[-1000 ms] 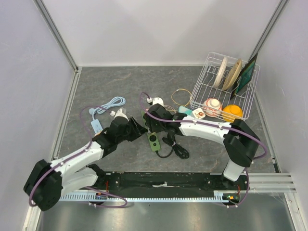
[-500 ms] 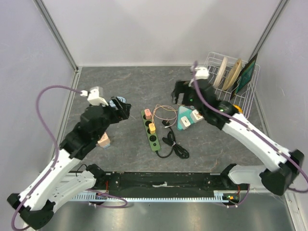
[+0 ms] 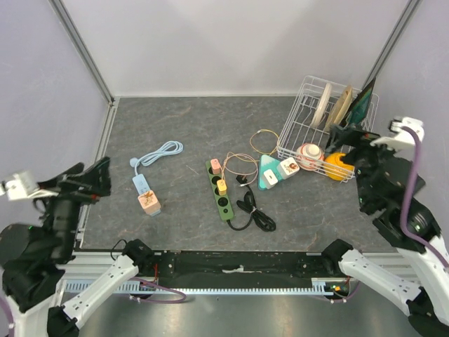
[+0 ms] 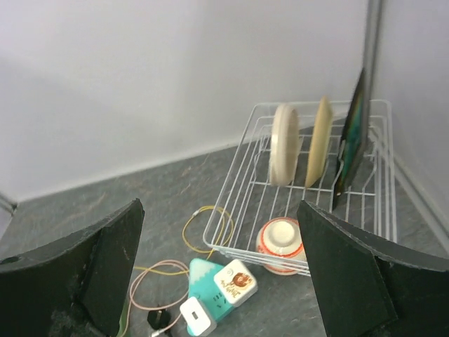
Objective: Insert the plug
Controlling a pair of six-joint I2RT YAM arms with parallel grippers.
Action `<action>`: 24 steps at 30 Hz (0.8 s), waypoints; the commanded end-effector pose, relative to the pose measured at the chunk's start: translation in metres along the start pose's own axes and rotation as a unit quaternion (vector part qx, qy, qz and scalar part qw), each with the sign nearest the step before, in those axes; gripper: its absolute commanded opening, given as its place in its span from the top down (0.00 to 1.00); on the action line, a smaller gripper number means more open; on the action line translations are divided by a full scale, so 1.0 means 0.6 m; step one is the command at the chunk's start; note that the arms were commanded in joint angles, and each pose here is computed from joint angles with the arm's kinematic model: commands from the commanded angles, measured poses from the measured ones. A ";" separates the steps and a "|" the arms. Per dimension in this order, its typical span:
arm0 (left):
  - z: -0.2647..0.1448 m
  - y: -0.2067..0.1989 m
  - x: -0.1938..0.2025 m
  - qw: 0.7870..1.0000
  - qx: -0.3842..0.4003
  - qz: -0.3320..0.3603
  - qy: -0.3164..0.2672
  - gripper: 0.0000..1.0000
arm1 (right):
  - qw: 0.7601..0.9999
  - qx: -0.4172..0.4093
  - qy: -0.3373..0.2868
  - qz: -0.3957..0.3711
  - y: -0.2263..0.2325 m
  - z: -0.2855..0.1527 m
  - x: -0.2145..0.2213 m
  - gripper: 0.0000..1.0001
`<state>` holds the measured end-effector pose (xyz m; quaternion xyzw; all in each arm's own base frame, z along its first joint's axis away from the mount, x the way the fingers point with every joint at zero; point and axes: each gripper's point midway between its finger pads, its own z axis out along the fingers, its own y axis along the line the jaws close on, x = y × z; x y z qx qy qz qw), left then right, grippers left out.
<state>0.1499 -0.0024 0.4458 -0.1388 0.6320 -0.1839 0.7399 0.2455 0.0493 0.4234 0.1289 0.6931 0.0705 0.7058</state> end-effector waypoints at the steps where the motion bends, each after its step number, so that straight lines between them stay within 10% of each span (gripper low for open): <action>1: -0.043 0.052 -0.043 0.998 -0.035 0.026 -0.048 0.04 | 0.998 0.047 -0.031 -0.014 -0.060 -0.028 -0.011 0.02; 24: -0.078 0.089 -0.051 0.994 -0.049 -0.013 -0.092 0.01 | 0.997 0.053 -0.062 -0.004 -0.087 -0.050 -0.022 0.02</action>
